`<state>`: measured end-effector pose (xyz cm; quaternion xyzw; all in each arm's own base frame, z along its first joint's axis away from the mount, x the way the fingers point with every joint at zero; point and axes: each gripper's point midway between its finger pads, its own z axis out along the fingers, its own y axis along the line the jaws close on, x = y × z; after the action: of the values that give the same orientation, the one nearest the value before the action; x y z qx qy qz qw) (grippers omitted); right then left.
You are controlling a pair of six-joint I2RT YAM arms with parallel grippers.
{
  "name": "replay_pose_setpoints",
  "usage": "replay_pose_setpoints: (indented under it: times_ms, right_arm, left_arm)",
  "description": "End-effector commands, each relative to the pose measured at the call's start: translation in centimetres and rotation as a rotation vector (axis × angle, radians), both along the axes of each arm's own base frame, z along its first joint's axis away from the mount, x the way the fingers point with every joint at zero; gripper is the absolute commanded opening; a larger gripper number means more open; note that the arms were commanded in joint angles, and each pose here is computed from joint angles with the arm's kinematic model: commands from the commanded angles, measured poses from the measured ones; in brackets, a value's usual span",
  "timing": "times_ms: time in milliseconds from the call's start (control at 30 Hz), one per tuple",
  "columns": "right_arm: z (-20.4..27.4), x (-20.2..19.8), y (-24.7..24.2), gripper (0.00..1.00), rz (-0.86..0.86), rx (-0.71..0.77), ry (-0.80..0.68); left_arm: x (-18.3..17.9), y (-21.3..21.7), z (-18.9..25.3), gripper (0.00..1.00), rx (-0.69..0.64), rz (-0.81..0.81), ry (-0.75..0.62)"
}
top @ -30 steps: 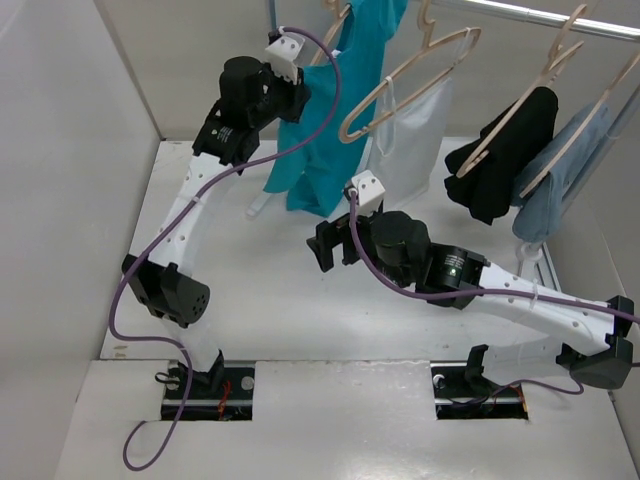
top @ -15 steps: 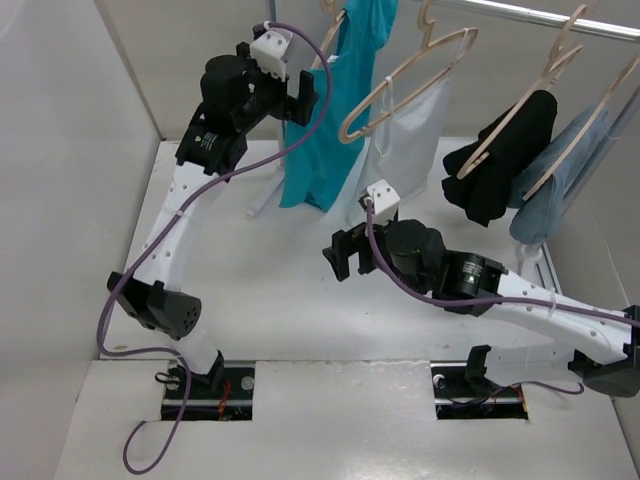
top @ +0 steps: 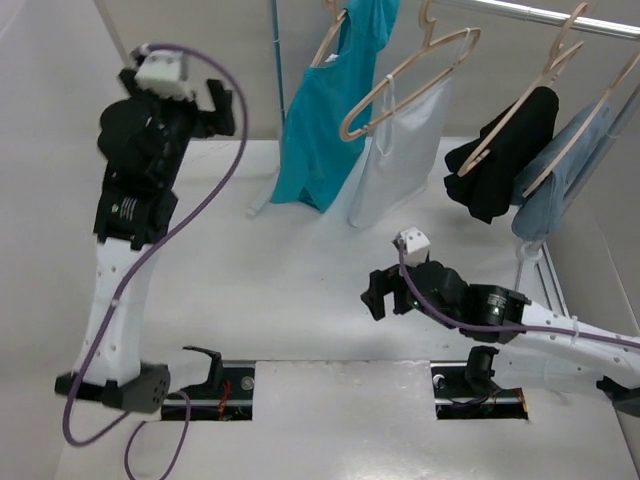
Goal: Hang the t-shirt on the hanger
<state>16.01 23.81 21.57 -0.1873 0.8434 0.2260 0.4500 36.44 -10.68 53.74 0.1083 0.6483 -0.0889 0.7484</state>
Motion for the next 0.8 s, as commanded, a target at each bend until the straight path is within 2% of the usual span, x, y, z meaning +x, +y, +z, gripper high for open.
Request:
replay_pose_setpoints:
  times_ms: [0,33,67,100,133,200,333,500,767]
  right_arm:
    - [-3.5,-1.0,-4.3,1.0,-0.224,0.072,0.12]
    - [-3.0,-1.2,-5.1,1.0,-0.272,0.123,0.139]
    - [-4.8,-1.5,-6.3,1.0,-0.323,0.122,0.169]
    - [-4.5,-1.9,-7.4,1.0,-0.388,0.231,0.205]
    - [-5.5,-2.4,-8.8,1.0,-0.419,0.221,0.223]
    - [-5.8,-3.1,-10.5,1.0,-0.445,0.298,0.23]
    - [-5.5,-4.3,-13.2,1.0,-0.454,0.381,0.238]
    - [-5.1,-4.8,-13.6,1.0,-0.415,0.423,0.235]
    - [-5.9,-3.9,-12.7,1.0,-0.459,0.222,0.237]
  left_arm:
    - [-1.0,8.9,-4.9,1.0,-0.091,0.312,0.075]
    - [-1.2,10.3,-7.2,1.0,-0.097,0.352,0.11]
    - [-1.4,11.6,-9.8,1.0,-0.099,0.399,0.15]
    - [-1.4,12.7,-16.0,1.0,-0.071,0.435,0.271]
    - [-2.7,14.1,-17.4,1.0,-0.084,0.484,0.283]
    - [-3.5,14.7,-23.1,1.0,-0.077,0.536,0.419]
    - [-5.3,15.8,-30.0,1.0,-0.084,0.621,0.578]
    - [-5.5,15.4,-31.1,1.0,-0.098,0.581,0.59]
    - [-5.2,13.6,-31.2,1.0,-0.124,0.477,0.603]
